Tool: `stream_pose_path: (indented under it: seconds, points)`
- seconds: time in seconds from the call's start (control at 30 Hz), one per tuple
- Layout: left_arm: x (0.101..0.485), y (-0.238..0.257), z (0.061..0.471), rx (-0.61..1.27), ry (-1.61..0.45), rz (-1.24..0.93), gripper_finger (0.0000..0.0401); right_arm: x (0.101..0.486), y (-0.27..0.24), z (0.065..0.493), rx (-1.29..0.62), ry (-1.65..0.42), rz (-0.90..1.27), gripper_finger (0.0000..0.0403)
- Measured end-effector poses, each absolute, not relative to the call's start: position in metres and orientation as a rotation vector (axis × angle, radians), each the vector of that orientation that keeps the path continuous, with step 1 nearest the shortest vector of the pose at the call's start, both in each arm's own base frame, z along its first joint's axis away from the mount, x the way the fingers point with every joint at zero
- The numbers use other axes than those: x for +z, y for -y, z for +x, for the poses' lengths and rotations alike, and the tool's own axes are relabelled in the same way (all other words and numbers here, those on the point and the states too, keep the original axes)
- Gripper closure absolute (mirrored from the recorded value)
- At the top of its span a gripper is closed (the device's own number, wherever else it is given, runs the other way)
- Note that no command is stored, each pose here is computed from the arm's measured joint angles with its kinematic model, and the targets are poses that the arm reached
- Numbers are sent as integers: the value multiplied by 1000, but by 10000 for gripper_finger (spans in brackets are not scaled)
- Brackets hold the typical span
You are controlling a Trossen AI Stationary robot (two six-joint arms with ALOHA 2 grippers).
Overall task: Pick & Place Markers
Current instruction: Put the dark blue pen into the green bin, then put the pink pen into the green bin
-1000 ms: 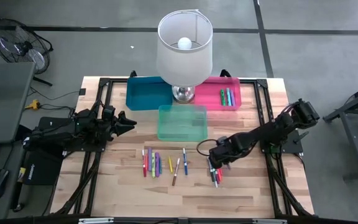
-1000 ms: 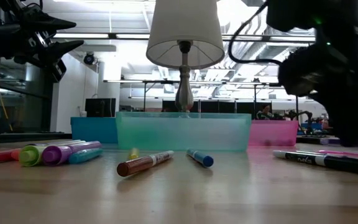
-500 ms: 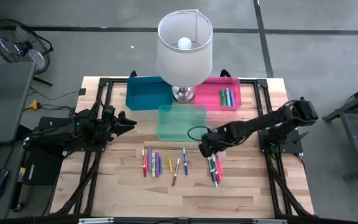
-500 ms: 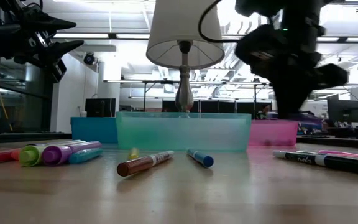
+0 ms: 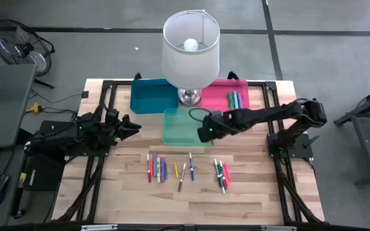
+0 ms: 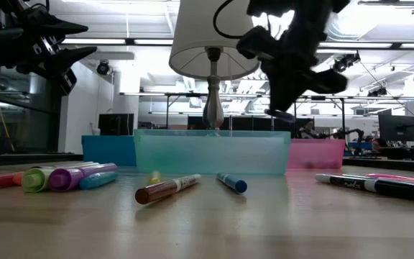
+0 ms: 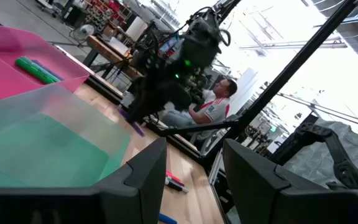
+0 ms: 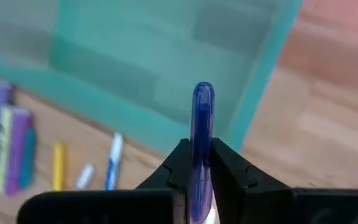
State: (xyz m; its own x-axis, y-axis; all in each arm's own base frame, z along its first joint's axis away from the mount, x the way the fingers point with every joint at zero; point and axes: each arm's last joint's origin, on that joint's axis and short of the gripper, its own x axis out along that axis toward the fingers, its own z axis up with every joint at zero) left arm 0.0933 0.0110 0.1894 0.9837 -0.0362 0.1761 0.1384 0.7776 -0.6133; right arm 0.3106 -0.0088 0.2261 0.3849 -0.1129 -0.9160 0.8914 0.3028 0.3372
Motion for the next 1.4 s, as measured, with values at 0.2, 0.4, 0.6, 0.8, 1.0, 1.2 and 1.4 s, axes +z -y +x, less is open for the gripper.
stream_pose_path:
  seconds: [0.2, 0.4, 0.6, 0.8, 1.0, 1.2, 1.4]
  points:
    - [189, -11, 93, -95, 158, -674, 245, 219, 31, 321, -861, -933, 1059, 370]
    - [189, -11, 93, -95, 158, -674, 245, 207, 39, 328, -848, -948, 1087, 369]
    - [189, -11, 93, -95, 158, -674, 245, 206, 39, 329, -844, -956, 1082, 351]
    - [189, -11, 93, -95, 158, -674, 245, 206, 39, 329, -841, -956, 1083, 340]
    - [189, -11, 93, -94, 158, -674, 245, 206, 38, 329, -838, -956, 1085, 339]
    - [189, -11, 93, -95, 158, -674, 245, 208, 34, 329, -823, -958, 1096, 338]
    - [189, -11, 93, -95, 158, -674, 245, 215, 19, 328, -790, -957, 1112, 338]
